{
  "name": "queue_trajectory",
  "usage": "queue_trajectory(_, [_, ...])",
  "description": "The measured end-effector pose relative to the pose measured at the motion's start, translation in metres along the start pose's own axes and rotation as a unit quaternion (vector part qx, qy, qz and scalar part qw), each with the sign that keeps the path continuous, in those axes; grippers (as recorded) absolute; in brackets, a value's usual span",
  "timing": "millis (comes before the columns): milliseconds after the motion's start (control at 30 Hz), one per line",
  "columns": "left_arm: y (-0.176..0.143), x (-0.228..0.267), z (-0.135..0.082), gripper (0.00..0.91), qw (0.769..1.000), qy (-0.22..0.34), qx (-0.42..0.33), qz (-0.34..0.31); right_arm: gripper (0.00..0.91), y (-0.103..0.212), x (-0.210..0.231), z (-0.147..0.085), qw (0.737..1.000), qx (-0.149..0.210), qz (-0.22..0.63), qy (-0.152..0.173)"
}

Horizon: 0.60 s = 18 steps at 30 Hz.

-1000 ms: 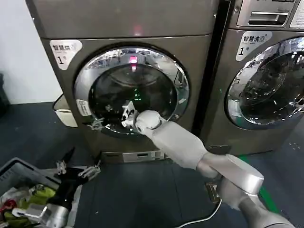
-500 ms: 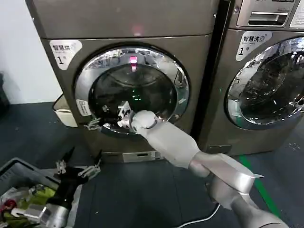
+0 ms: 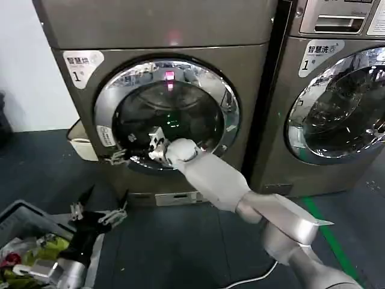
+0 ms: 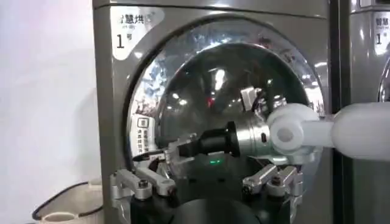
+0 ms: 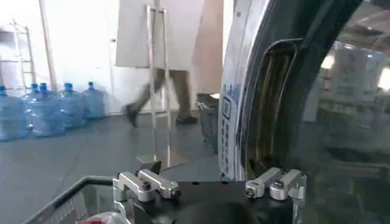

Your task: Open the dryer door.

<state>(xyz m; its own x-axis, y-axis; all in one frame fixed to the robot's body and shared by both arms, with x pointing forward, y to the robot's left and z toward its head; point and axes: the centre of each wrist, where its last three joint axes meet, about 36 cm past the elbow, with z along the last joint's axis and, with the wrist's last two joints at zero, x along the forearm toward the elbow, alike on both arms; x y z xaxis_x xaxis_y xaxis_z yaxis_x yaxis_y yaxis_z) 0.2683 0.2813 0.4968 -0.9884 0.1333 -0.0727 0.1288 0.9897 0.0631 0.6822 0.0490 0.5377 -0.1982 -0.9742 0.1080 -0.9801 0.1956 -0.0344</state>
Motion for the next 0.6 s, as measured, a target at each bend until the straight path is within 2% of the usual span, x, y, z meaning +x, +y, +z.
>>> queue_trajectory(600, [0.026, 0.000, 0.001, 0.907, 1.000, 0.002, 0.005, -0.025, 0.907, 0.002, 0.025, 0.005, 0.998, -0.006, -0.056, 0.012])
